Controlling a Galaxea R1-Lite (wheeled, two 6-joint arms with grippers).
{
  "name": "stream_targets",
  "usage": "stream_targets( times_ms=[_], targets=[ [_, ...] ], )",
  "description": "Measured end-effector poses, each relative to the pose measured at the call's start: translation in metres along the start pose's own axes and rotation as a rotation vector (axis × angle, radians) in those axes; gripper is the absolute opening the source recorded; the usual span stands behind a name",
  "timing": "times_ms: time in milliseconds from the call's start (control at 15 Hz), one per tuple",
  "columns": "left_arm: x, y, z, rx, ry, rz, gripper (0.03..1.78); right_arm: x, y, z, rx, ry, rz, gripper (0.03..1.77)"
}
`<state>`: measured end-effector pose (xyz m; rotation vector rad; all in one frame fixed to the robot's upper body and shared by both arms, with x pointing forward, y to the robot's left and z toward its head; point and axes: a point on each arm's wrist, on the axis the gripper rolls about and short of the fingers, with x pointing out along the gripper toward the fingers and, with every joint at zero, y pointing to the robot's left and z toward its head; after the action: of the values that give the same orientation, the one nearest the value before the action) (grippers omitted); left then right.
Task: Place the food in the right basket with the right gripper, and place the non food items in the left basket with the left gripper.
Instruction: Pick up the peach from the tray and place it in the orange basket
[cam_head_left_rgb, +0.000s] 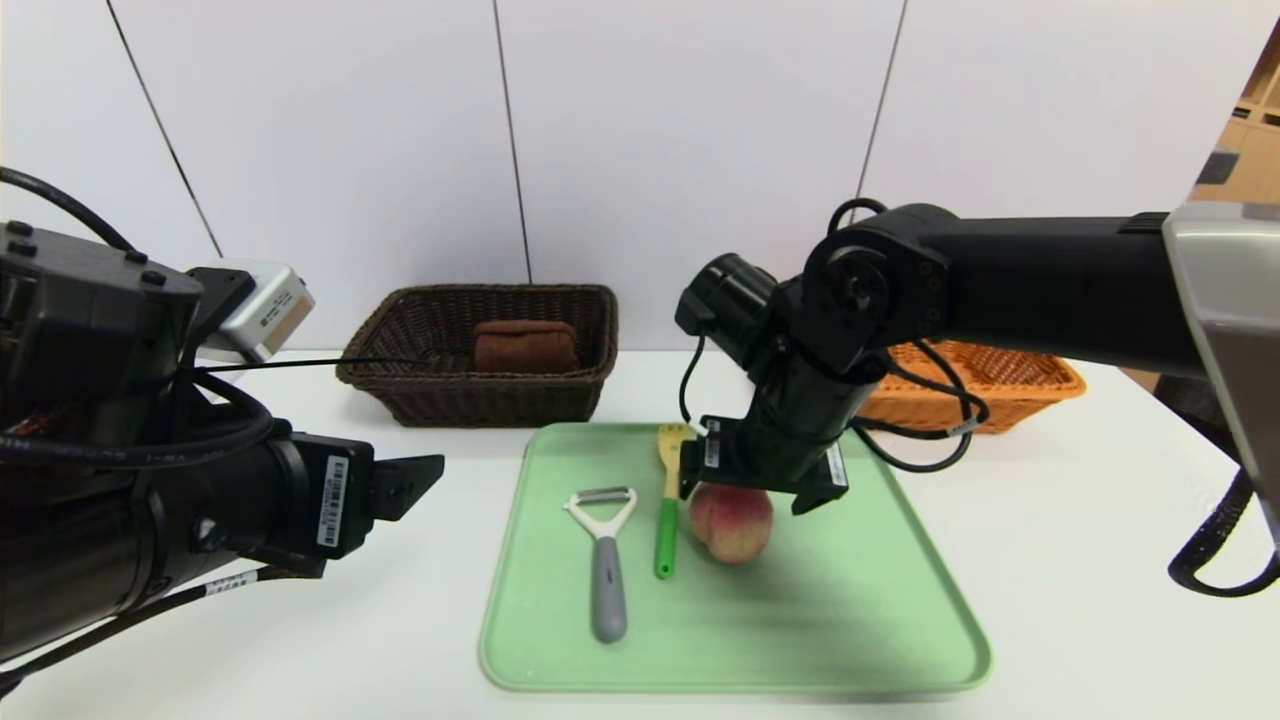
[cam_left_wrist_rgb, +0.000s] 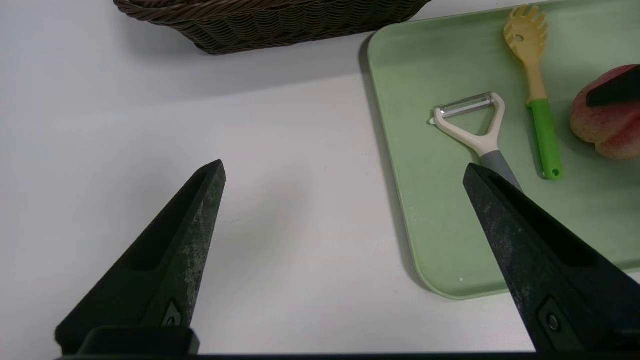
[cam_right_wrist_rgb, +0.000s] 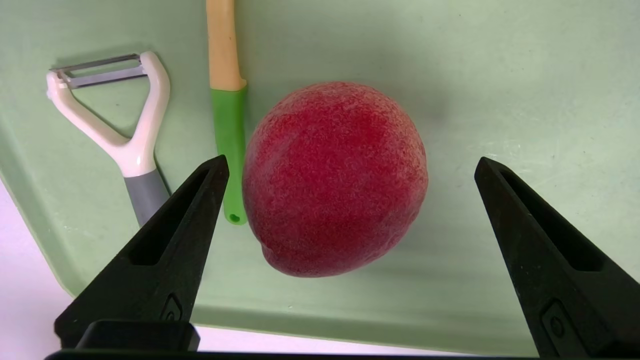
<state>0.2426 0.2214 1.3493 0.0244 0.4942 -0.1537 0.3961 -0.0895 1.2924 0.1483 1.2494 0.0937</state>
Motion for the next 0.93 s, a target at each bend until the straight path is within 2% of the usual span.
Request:
stream_targets(
  times_ms=[933],
  targets=[
    [-0.001,0.001,0.000,-0.003,-0.003,0.000,1.69,0.016,0.002,0.002,0.004,0.023,-0.012,1.70]
  ],
)
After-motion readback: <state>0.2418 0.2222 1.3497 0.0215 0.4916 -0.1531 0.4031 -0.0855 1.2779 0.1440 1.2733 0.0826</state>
